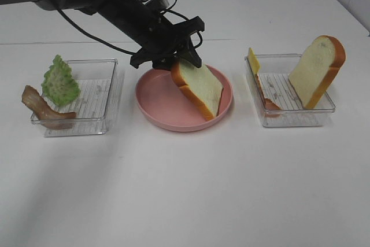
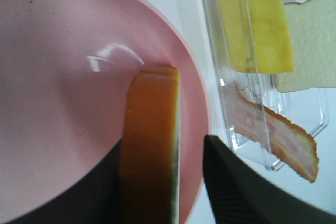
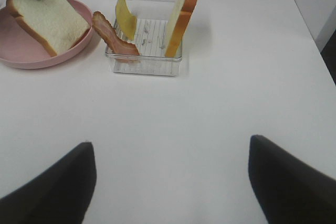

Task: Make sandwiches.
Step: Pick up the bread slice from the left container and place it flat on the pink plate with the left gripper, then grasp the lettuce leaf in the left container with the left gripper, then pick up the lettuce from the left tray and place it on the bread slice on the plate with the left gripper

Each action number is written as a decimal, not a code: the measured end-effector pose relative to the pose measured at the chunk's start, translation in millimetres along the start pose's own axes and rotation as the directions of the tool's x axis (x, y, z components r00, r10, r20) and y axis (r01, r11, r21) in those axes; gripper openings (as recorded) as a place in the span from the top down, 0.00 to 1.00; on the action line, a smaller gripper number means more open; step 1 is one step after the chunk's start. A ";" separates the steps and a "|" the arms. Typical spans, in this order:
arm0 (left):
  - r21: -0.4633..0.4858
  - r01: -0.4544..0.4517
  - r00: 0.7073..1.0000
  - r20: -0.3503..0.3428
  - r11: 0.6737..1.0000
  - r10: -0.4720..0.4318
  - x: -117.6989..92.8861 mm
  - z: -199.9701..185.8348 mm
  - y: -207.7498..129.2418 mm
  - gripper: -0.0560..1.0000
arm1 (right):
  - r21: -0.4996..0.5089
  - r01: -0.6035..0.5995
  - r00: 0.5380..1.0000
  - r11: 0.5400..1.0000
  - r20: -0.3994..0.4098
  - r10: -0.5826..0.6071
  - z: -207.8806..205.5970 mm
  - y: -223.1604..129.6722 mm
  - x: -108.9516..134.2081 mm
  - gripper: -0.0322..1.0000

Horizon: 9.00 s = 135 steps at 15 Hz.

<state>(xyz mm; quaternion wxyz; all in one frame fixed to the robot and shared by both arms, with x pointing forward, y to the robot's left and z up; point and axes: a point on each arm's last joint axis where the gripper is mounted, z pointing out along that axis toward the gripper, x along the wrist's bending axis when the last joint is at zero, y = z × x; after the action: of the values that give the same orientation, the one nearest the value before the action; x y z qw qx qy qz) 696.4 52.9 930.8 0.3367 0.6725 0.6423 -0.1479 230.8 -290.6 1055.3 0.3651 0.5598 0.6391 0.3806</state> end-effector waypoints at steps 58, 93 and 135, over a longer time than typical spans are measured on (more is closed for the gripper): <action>0.172 -0.079 0.592 -0.784 0.982 0.185 111.1 -110.4 26.7 0.25 | 0.000 0.000 1.000 1.000 0.000 0.000 0.0 0.0 0.0 0.24; 0.183 -0.163 0.575 -0.781 0.970 0.244 117.9 -100.9 32.3 0.94 | 0.000 0.000 1.000 1.000 0.000 0.000 0.0 0.0 0.0 0.24; 0.056 -0.280 0.938 -0.198 0.958 0.286 7.7 2.9 -5.3 0.62 | 0.000 0.000 1.000 1.000 0.000 0.000 0.0 0.0 0.0 0.24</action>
<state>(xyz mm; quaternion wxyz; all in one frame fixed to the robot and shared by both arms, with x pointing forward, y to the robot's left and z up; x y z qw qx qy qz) 693.0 56.7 922.4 0.2777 0.7739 0.5680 -0.0372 230.8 -290.6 1055.3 0.3651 0.5598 0.6391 0.3806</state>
